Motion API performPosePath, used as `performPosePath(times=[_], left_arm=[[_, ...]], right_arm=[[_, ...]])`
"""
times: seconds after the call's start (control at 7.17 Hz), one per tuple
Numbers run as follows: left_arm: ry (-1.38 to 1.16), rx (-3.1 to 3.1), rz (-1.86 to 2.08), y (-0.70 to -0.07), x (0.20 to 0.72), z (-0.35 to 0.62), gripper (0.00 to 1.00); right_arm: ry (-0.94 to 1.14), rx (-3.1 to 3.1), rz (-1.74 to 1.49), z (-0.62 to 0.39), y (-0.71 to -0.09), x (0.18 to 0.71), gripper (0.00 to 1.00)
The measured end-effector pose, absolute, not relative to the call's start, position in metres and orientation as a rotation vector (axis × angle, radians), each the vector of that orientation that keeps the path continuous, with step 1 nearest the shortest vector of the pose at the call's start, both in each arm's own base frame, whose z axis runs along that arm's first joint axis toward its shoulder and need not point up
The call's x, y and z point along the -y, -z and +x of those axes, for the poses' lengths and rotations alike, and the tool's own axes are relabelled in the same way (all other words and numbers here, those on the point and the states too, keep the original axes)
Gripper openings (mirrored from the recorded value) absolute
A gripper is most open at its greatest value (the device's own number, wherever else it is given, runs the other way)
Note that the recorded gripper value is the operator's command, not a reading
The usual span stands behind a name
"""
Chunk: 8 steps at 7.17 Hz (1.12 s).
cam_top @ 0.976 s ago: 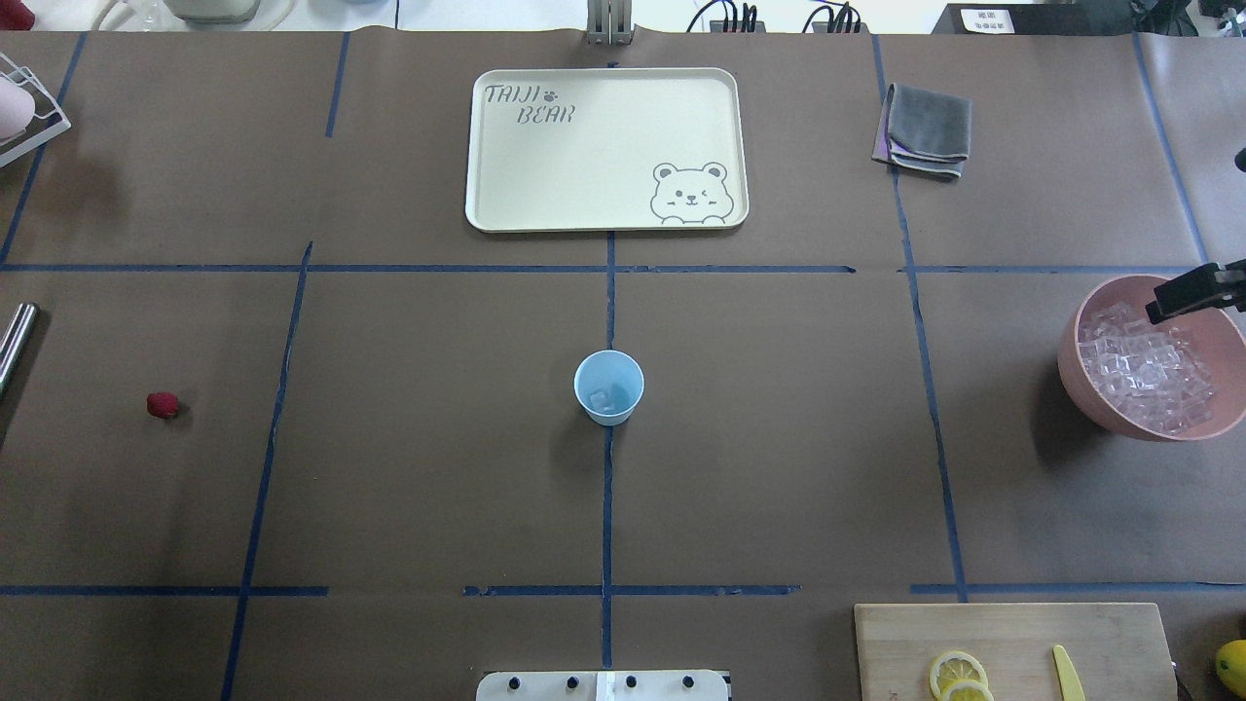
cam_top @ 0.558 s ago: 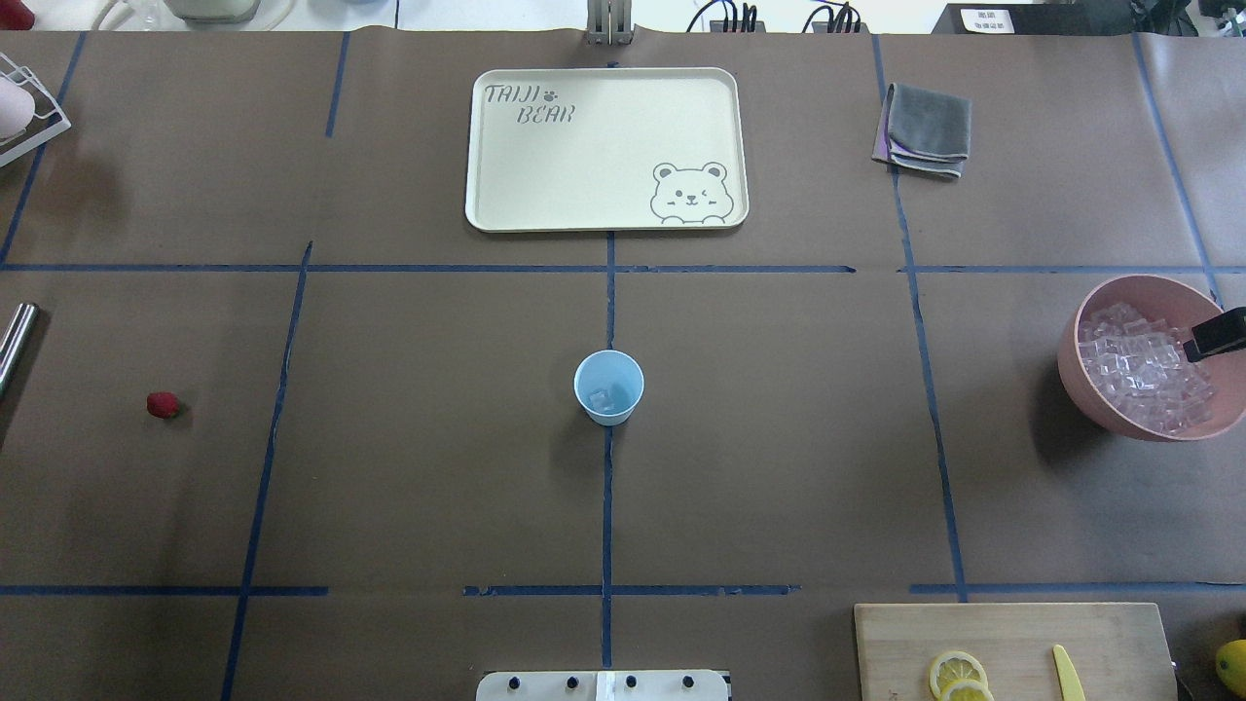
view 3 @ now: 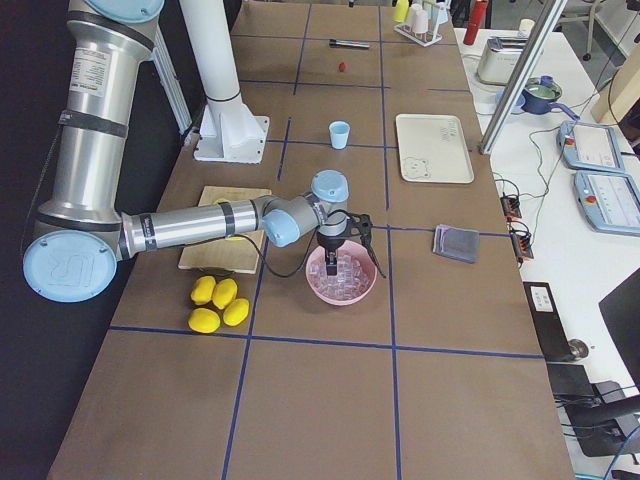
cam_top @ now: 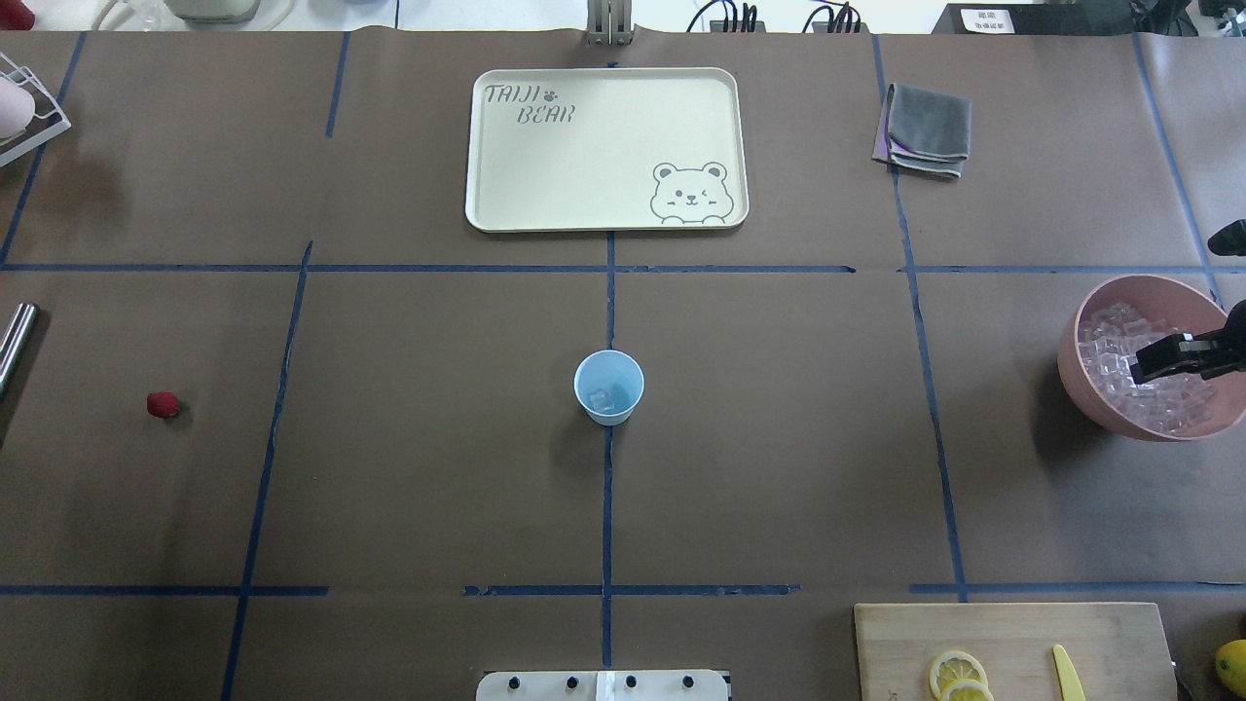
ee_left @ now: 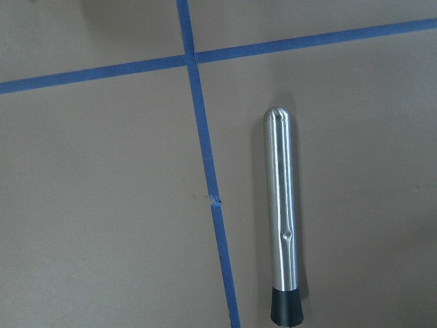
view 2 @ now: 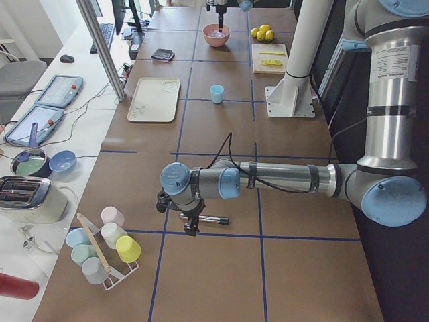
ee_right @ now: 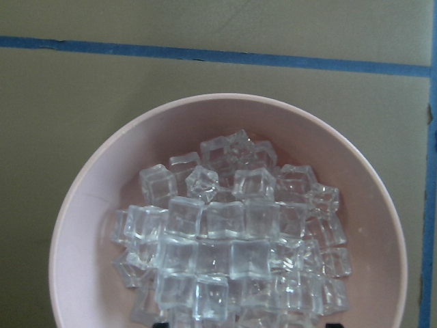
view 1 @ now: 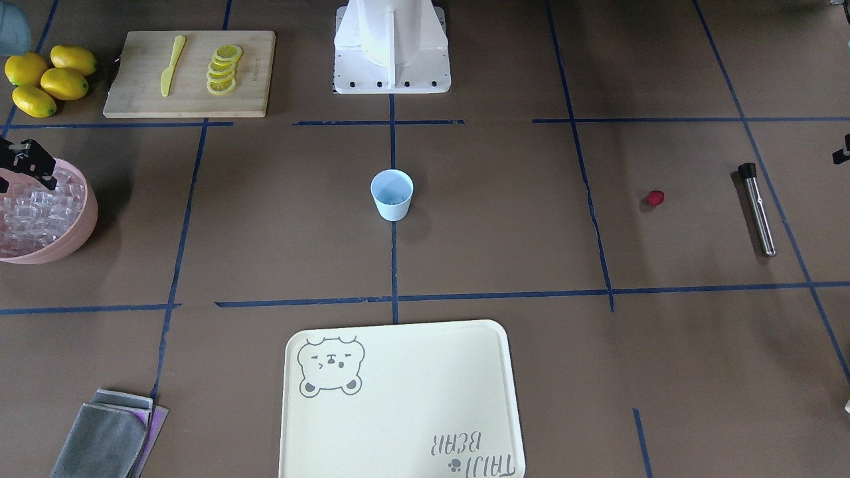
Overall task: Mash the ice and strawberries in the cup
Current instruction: 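Lower the right gripper into the bowl and grasp another ice cube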
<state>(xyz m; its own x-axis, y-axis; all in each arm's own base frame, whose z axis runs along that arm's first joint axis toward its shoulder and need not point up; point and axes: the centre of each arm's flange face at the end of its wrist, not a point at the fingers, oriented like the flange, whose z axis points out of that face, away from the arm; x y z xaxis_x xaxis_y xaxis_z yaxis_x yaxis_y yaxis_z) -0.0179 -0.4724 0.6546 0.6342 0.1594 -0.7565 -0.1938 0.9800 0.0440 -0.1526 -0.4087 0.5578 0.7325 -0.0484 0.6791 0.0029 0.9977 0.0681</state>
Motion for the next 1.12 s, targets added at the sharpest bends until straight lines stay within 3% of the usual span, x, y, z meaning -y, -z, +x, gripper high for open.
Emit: performPosePath(times=[0.7, 1.12], left_arm=[[-0.202, -0.860, -0.043, -0.654, 0.472, -0.017, 1.00], [-0.203, -0.860, -0.038, -0.652, 0.473, -0.018, 1.00]], right_arm=[[0.045, 0.739, 0.065, -0.166, -0.563, 0.417, 0.57], [0.048, 0.734, 0.062, -0.166, -0.568, 0.418, 0.56]])
